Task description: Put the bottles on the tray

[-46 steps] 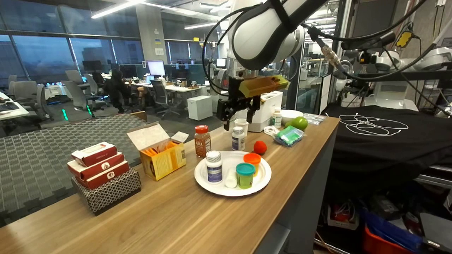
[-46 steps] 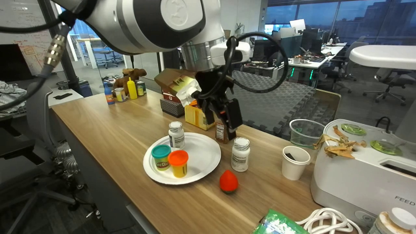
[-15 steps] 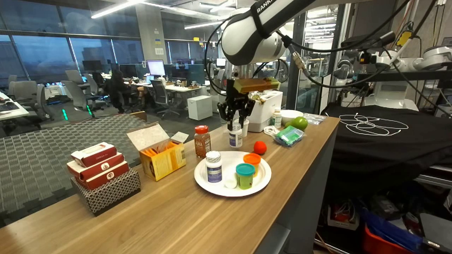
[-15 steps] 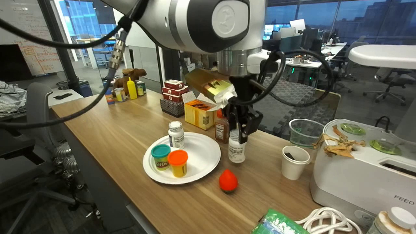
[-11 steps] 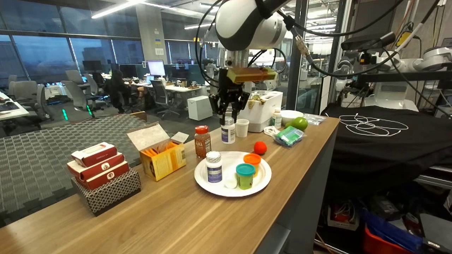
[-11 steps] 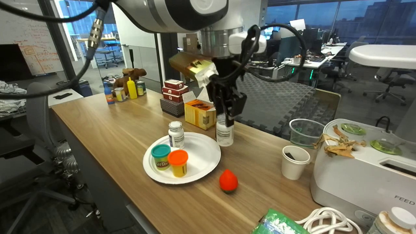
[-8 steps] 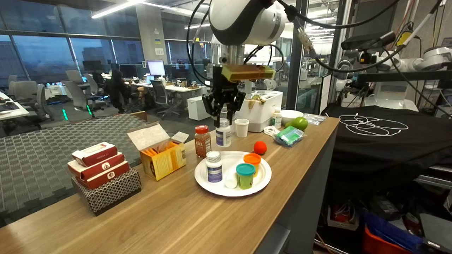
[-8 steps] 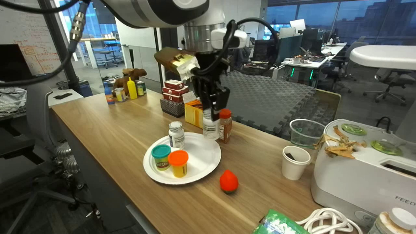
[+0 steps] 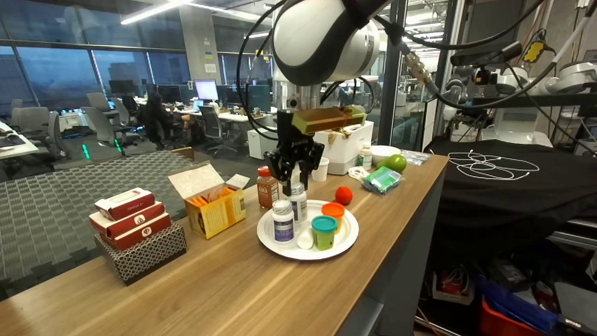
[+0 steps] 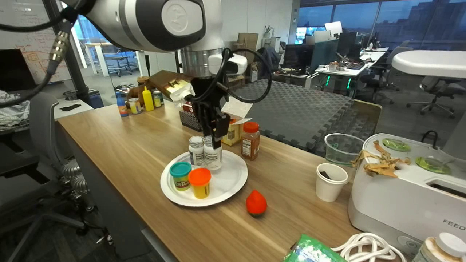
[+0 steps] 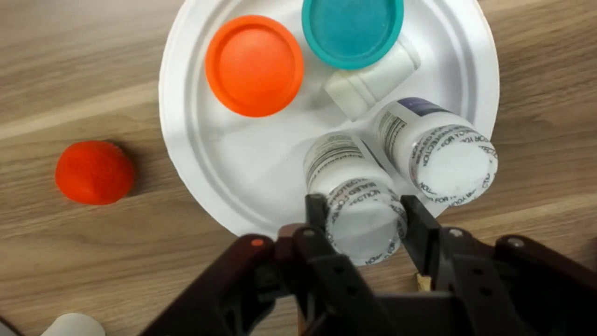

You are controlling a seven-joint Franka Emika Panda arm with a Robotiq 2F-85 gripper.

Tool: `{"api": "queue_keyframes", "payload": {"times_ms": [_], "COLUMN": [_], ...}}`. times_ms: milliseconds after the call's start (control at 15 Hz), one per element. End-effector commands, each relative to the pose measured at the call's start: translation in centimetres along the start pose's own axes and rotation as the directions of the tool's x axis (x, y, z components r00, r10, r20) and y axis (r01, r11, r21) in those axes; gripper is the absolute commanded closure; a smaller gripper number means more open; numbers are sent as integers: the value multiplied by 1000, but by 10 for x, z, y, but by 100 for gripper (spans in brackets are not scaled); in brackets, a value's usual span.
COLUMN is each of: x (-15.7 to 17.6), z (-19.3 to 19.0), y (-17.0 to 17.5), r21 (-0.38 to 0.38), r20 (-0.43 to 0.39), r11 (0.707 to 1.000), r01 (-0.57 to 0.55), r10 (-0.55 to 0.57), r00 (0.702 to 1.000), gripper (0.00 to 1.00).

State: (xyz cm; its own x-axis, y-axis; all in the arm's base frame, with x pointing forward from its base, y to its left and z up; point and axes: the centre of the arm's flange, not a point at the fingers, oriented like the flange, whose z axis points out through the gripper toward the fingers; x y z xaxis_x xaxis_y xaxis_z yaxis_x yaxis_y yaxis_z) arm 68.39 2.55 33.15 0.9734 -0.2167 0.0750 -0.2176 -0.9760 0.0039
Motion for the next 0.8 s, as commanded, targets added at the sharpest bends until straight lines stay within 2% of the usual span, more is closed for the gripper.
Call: {"api": "queue_keyframes", "payload": {"times_ms": [0,200,733], "x": [-12,-12,-35], "z": [-3,2,13], "y": [5,12,26], "r21": [-31,-43,-57], "r20": [-51,-65,-22], "r11": [1000,999,998], "r01": [-2,-1,-11], "r10": [1,-2,10], "r00": [999,998,1000], "gripper": [81,81,81]}}
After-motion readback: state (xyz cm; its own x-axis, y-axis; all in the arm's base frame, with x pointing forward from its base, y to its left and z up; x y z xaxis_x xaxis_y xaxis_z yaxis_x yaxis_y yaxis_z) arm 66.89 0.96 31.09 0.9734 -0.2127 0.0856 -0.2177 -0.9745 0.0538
